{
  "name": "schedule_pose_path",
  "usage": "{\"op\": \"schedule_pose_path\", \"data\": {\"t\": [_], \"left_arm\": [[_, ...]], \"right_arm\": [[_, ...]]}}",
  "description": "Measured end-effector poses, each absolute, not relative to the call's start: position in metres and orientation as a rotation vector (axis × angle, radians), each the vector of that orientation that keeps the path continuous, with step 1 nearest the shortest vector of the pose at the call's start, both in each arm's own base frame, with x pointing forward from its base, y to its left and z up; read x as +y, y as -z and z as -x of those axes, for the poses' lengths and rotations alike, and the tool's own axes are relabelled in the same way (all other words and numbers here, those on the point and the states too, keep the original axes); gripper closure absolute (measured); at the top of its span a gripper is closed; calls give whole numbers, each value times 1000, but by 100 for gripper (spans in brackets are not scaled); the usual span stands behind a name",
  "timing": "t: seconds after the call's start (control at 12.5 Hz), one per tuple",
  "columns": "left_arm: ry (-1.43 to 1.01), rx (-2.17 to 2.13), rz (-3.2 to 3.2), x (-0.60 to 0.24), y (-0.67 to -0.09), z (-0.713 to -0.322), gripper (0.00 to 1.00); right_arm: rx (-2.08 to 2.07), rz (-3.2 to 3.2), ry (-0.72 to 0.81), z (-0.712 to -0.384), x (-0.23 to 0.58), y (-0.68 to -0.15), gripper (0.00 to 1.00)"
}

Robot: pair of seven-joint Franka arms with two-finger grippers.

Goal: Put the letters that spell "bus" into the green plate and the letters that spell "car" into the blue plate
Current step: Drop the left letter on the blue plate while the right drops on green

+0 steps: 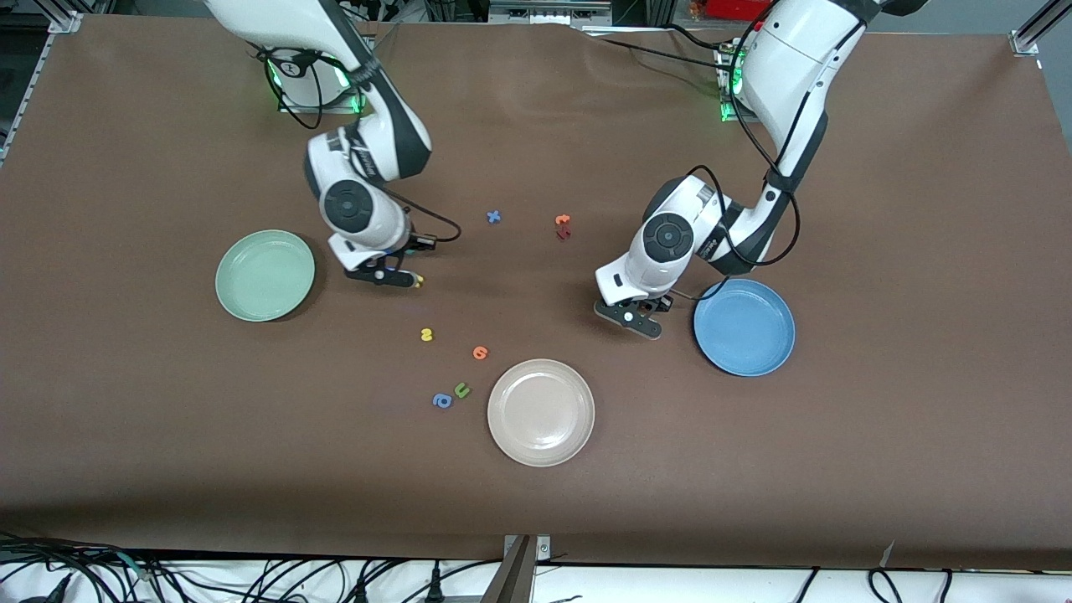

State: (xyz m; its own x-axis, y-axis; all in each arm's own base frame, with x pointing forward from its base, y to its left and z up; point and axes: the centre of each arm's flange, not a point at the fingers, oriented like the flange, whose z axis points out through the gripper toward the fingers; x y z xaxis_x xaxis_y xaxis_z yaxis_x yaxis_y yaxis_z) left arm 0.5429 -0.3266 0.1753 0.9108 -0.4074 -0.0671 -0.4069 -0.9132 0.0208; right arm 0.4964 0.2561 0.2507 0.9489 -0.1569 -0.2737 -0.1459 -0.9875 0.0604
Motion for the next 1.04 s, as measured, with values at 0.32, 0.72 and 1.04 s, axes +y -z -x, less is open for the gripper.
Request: {"op": "schedule_pose_path", "data": {"t": [0.32,0.72,1.04], "left_arm": [[144,-578,-3112,-272,-230,-577,86],[186,-567,-3113,-167,-255,-610,81],[188,-610,-3097,-179,-254,-606,39]], "right_arm": [[-165,-3092,461,-547,134,-313,70],[1,-3040,423,-568,2,-270,70],[118,-2985,462,-567,-47,-208,70]]}}
